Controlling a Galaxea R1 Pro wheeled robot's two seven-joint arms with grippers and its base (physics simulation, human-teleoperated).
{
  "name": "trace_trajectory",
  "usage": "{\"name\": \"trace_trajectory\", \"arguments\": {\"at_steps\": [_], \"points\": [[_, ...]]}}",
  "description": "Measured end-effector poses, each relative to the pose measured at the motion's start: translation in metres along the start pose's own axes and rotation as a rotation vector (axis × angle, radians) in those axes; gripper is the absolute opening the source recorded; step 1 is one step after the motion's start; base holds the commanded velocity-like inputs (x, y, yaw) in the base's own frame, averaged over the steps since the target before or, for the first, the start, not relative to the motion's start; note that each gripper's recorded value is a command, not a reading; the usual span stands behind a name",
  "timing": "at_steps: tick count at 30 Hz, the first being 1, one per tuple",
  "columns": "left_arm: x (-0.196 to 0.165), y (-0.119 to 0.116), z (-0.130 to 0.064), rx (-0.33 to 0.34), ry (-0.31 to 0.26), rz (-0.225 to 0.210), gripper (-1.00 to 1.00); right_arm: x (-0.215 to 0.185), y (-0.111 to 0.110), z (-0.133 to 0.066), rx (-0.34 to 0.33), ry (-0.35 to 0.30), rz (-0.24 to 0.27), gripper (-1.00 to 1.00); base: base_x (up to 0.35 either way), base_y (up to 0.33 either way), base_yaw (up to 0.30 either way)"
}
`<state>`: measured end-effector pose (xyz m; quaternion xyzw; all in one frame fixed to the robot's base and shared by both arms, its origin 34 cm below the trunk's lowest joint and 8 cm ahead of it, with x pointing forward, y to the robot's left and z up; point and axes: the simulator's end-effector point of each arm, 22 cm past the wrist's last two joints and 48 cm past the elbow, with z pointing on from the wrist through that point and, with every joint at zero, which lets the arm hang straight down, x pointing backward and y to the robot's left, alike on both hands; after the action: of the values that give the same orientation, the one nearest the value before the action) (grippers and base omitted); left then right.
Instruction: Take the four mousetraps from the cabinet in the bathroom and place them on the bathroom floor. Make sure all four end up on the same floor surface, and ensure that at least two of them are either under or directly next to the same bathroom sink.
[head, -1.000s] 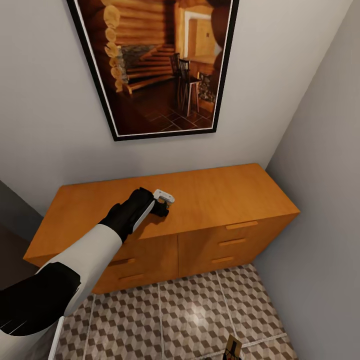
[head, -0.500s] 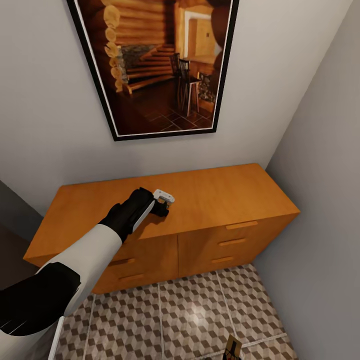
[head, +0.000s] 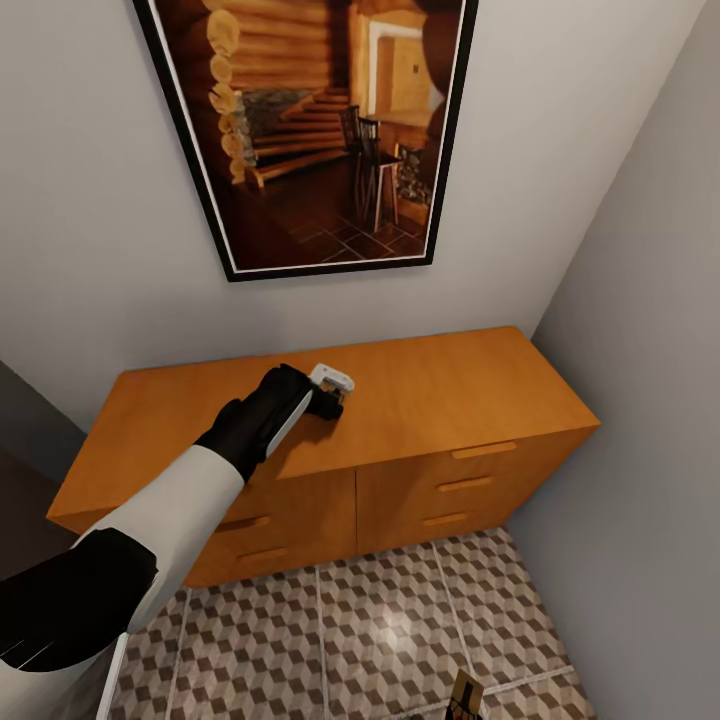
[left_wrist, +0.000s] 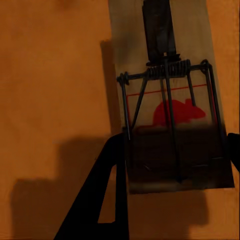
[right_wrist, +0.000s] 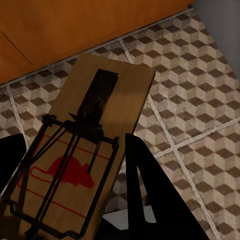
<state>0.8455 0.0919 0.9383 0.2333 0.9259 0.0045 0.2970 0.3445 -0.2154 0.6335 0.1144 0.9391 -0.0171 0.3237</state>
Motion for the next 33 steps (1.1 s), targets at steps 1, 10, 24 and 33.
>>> {"name": "trace_trajectory", "arguments": {"at_steps": [1, 10, 24, 33], "points": [[-0.005, 0.0, -0.003, 0.001, -0.012, 0.001, -1.0, 0.0, 0.0, 0.0, 0.0, 0.0, 0.0, -1.0, 0.0, 0.0, 0.0], [-0.044, -0.006, -0.035, 0.006, -0.091, 0.012, -1.0, 0.0, 0.0, 0.0, 0.0, 0.0, 0.0, -1.0, 0.0, 0.0, 0.0], [-0.056, -0.005, -0.05, 0.005, -0.116, 0.017, -1.0, 0.0, 0.0, 0.0, 0.0, 0.001, 0.0, -1.0, -0.124, -0.007, 0.0], [-0.042, -0.004, -0.039, 0.005, -0.073, 0.012, -1.0, 0.0, 0.0, 0.0, 0.001, 0.001, 0.0, -1.0, -0.332, -0.072, 0.0]]}}
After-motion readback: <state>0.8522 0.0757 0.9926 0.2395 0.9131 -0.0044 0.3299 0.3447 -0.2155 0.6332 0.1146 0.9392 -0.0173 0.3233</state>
